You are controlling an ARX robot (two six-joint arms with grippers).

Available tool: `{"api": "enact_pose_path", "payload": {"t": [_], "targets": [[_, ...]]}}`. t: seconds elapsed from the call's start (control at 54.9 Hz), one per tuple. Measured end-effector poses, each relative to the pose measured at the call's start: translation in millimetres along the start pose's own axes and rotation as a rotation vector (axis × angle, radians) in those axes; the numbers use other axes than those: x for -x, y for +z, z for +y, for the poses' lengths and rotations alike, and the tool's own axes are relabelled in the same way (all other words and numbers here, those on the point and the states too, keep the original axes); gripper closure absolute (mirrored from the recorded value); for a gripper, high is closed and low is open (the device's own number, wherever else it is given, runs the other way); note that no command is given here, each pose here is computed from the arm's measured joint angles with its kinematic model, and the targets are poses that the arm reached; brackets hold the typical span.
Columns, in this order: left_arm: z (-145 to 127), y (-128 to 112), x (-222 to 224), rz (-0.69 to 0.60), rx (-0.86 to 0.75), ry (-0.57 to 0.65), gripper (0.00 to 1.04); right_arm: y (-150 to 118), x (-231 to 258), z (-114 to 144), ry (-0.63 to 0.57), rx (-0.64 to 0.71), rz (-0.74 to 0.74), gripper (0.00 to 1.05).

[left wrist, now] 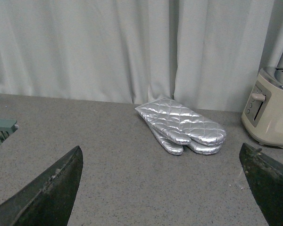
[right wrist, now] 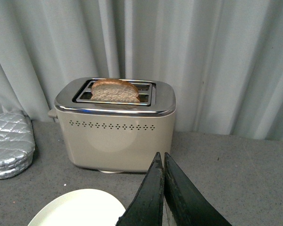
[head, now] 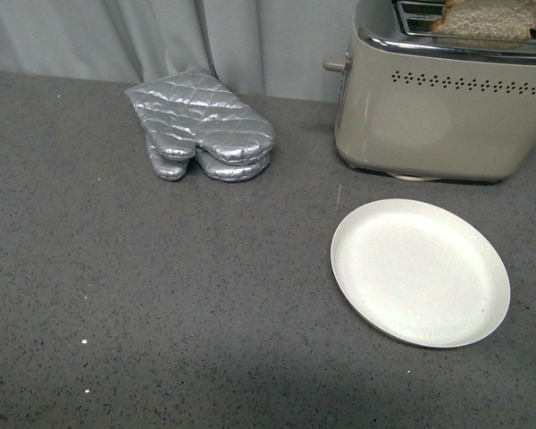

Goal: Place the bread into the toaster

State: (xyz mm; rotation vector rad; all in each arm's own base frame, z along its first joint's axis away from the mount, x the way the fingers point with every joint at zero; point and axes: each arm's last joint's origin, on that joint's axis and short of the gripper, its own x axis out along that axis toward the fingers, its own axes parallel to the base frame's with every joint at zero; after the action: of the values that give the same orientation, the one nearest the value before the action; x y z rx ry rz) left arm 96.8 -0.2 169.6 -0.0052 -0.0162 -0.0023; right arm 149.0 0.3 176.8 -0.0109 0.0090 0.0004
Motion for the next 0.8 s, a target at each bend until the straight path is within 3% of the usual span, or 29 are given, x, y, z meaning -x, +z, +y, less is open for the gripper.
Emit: {"api": "enact_pose_path", "payload": {"t": [0.255,0.801], "targets": [[0,0,0,0.000,0.000,0.000,0.07,-13,13,0,0.000,0.000,0.000,1.04],[0,0,0,0.000,0.000,0.000,0.07,-9,30,0,-0.001,0.000,-0.016,1.04]]}}
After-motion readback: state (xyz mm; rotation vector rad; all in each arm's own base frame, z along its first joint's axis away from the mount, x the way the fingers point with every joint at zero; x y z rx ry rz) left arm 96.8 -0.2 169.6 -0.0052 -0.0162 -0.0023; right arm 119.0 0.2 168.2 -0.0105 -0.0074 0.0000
